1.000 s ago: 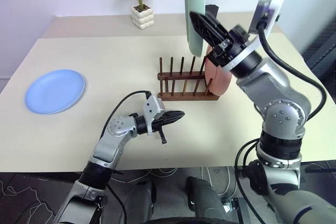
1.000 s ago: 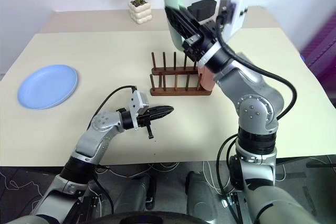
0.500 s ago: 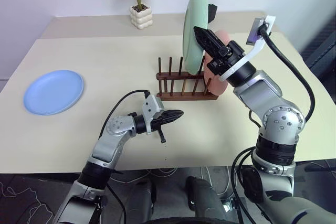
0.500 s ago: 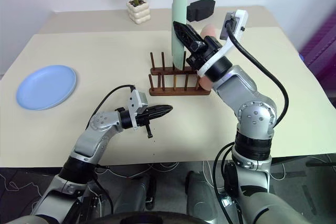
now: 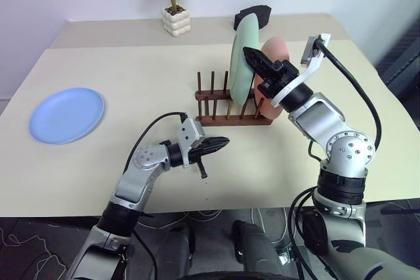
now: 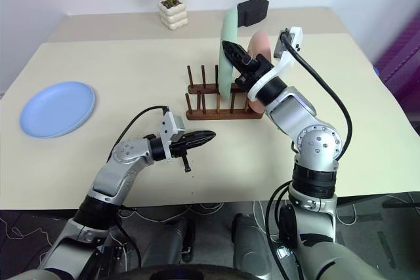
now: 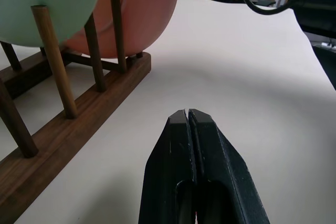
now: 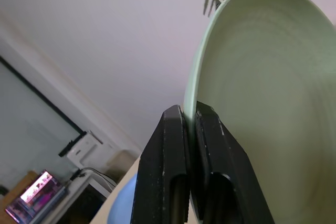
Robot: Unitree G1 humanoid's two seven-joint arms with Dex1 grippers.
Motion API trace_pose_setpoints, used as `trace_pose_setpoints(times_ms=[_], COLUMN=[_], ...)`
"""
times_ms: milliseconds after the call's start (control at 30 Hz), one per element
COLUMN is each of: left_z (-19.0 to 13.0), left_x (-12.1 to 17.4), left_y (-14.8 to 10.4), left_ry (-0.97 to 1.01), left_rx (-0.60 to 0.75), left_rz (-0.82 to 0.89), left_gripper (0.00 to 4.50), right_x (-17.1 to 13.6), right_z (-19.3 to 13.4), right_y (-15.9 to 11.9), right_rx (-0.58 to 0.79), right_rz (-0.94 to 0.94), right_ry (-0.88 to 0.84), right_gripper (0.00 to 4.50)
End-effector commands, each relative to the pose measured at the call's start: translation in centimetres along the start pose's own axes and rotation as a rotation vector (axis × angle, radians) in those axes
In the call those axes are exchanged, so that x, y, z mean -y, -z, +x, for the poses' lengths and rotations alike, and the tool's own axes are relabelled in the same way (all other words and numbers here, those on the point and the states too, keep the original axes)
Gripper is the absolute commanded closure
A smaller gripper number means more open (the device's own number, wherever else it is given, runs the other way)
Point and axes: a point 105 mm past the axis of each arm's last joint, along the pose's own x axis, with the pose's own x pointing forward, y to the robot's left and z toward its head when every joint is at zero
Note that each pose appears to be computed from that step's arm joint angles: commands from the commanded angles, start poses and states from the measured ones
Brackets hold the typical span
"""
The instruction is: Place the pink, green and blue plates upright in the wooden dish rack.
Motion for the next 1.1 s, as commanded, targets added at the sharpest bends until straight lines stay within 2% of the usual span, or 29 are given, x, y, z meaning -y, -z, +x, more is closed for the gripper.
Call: trace_pose_setpoints(times_ms=[33,167,200,300,333,500,733,1100], left_z=[-0.1,0.0,0.1,0.1,0.0,0.0,0.0,0.1], left_x=[0.0,0.1,0.1,0.1,0.1,0.1,0.2,0.3], left_y=[-1.3,-1.3,-1.3,-1.3,-1.3,-1.2,-1.3,-1.3], left_ry=[0.005,0.007,0.007,0.008,0.008,0.008,0.009,0.012], left_rx=[0.039,0.039,0.039,0.039,0.040,0.039,0.039,0.041], left_rz=[0.030,0.029,0.029,0.028,0.028,0.027,0.027,0.025], left_gripper=[4.50,4.50,4.50,4.50,4.50,4.50,4.50,4.50], right_x=[-0.9,-0.6,-0.6,-0.6,-0.6,-0.7,-1.1,-3.3], right_z=[0.0,-0.1,-0.1,-0.1,-0.1,-0.1,-0.1,-0.1], right_y=[-0.6,-0.5,-0.5,-0.5,-0.5,-0.6,-1.0,-3.7], right_rx=[0.022,0.019,0.018,0.017,0.016,0.019,0.027,0.064], right_rz=[0.022,0.041,0.043,0.047,0.048,0.038,0.017,-0.168], right_ry=[-0.031,-0.017,-0.017,-0.014,-0.013,-0.013,-0.020,-0.062], right_gripper=[4.49,4.49,4.18,3.15,2.55,0.18,0.18,0.18])
